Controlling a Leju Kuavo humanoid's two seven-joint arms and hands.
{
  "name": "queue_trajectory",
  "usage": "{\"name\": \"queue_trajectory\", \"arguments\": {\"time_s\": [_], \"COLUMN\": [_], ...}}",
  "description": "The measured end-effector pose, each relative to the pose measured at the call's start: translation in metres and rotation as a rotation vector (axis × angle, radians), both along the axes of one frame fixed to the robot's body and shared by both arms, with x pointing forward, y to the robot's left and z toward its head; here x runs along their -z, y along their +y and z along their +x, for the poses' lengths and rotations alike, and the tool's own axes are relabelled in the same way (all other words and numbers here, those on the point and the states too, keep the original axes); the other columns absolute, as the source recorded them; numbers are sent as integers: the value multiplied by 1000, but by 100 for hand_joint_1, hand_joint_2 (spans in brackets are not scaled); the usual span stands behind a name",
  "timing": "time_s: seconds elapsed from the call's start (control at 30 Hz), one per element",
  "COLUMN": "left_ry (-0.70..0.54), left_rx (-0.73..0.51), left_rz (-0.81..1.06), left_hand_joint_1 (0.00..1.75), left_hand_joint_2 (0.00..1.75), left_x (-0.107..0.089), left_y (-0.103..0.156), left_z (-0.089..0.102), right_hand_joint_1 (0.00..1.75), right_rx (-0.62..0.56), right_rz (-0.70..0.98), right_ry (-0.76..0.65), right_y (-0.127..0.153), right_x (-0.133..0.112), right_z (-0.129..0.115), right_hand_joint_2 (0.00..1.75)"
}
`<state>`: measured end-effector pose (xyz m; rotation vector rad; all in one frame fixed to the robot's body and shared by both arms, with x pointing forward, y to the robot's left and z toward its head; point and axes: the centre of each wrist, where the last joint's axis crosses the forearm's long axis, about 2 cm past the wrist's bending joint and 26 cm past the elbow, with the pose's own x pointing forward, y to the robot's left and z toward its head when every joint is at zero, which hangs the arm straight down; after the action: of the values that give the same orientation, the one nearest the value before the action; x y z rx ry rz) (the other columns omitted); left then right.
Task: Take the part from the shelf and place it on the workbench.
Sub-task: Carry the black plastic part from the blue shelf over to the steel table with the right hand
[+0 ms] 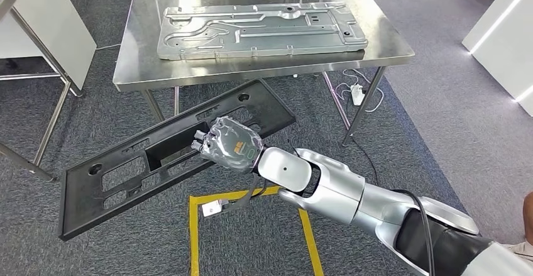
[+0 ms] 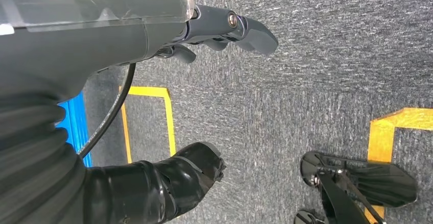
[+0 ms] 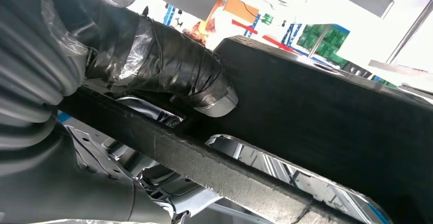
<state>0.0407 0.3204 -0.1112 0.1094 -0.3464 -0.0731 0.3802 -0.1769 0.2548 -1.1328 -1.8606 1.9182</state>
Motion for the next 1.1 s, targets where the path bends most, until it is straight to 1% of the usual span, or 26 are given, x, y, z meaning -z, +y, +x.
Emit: {"name": "queue_trajectory", "arguments": {"time_s": [0.27,0.5,0.67,1.1], "left_ry": [-2,-4,-4,-7], "left_rx": [2,3,6,0], "left_rz": [0,0,2,-4], "left_hand_joint_1": [0,0,0,0], "left_hand_joint_2": [175,175,175,175], "left_x": [0,0,0,-1], "left_y": [0,0,1,2], "left_z": [0,0,0,4], "right_hand_joint_1": [175,175,175,175], "right_rx": [-6,6,16,30], "right_rz": [-1,84,98,26], "right_ry": [-19,-24,-18,-71], "right_y": [1,1,2,2], "right_x": [3,17,21,25], "right_z": [-2,-9,-12,-10], "right_hand_joint_2": [175,175,175,175]}}
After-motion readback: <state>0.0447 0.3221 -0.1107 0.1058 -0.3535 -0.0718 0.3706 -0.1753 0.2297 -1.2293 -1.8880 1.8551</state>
